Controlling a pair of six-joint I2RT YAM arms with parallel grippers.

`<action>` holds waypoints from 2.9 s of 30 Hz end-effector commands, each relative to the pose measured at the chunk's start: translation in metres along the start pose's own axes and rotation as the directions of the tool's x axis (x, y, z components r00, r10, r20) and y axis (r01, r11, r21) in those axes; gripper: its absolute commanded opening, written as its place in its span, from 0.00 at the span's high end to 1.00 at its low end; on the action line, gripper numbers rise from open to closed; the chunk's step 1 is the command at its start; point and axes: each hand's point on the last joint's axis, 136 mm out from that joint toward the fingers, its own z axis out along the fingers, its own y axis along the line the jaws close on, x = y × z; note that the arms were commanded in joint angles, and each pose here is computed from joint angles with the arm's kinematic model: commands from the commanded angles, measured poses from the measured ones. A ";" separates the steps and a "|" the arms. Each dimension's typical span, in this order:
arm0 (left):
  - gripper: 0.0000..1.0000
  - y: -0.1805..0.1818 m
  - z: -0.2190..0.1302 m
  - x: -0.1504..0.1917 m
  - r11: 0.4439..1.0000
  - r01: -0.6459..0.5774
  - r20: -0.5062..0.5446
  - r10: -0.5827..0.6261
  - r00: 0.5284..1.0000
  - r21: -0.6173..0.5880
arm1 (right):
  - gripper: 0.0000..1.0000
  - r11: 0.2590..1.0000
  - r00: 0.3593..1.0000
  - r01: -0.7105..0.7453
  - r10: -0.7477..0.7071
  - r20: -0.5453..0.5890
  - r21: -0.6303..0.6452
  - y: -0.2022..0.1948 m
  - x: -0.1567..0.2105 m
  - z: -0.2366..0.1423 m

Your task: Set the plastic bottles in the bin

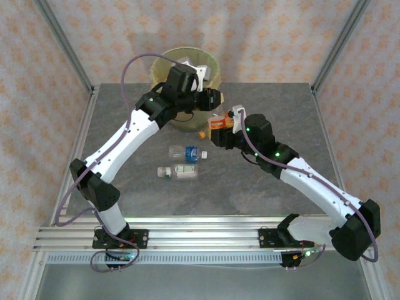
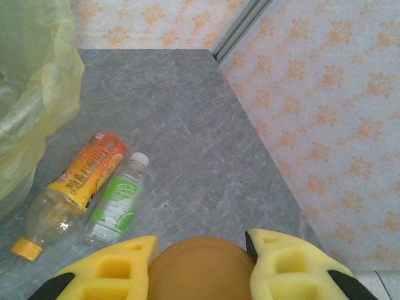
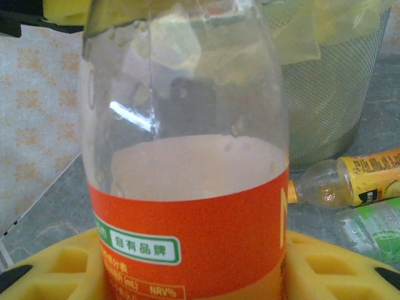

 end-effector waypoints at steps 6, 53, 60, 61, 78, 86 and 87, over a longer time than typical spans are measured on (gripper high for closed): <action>0.91 -0.004 -0.052 -0.062 0.980 -0.136 0.208 0.164 0.964 -0.143 | 0.01 0.999 0.992 -0.003 -0.002 0.124 0.037 0.001 -0.033 -0.022; 0.91 0.209 -0.031 -0.210 0.503 -0.119 0.209 0.547 0.810 -0.856 | 0.01 0.977 0.985 -0.104 0.075 0.153 0.188 -0.031 -0.013 -0.051; 0.90 0.227 -0.001 -0.191 0.495 -0.188 0.125 0.532 0.837 -0.848 | 0.01 0.978 0.985 -0.104 0.076 0.154 0.183 -0.030 -0.014 -0.051; 0.90 0.229 0.004 -0.188 0.497 -0.199 0.113 0.529 0.841 -0.845 | 0.01 0.978 0.985 -0.104 0.076 0.153 0.183 -0.030 -0.014 -0.052; 0.67 0.255 0.054 -0.138 0.569 -0.282 -0.008 0.434 0.901 -0.773 | 0.01 0.973 0.985 -0.108 0.077 0.155 0.203 -0.034 -0.012 -0.051; 0.38 0.248 0.056 -0.130 0.598 -0.329 -0.048 0.435 0.899 -0.731 | 0.01 0.973 0.985 -0.101 0.068 0.161 0.210 -0.035 -0.014 -0.052; 0.35 0.243 0.057 -0.130 0.619 -0.333 -0.042 0.436 0.899 -0.711 | 0.01 0.973 0.984 -0.100 0.067 0.162 0.208 -0.034 -0.014 -0.052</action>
